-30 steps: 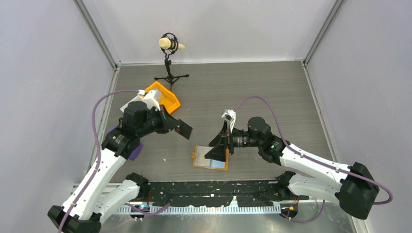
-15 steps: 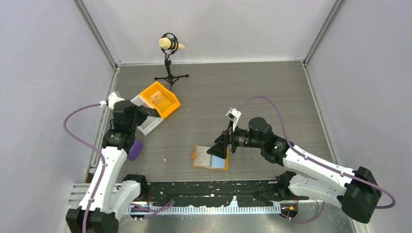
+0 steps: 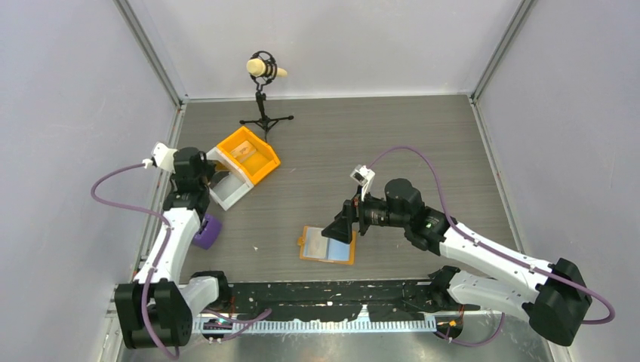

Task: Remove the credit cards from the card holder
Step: Place the credit card in the storage box.

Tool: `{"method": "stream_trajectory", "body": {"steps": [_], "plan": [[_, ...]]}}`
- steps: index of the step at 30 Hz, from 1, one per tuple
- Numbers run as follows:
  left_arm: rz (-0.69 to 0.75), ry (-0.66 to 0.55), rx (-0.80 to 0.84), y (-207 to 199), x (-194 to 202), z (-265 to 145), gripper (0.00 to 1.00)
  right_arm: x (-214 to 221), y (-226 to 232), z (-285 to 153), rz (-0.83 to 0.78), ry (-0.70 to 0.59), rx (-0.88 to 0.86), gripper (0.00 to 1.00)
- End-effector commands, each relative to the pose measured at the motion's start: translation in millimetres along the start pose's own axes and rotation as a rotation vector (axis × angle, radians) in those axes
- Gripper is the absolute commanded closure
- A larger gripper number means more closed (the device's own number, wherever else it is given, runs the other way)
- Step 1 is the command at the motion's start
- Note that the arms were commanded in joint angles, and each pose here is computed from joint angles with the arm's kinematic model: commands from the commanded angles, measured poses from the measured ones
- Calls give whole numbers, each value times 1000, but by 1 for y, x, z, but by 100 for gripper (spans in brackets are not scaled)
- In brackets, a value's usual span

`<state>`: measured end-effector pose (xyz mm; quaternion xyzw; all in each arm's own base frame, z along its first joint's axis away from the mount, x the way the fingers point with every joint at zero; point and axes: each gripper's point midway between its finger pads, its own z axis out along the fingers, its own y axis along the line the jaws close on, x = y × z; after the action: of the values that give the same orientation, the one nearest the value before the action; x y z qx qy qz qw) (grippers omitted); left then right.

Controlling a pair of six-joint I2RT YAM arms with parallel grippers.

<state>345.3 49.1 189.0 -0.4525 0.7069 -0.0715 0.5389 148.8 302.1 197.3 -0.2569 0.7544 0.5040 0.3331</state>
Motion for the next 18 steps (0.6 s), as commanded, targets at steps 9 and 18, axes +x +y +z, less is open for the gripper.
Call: {"method": "stream_trajectory", "body": {"steps": [9, 18], "plan": [[15, -112, -25, 3, -16, 50, 100, -34, 11, -9, -40, -92, 17, 5], [61, -81, -15, 5, -1, 75, 100, -41, 15, -5, -41, -81, 8, 5]]}}
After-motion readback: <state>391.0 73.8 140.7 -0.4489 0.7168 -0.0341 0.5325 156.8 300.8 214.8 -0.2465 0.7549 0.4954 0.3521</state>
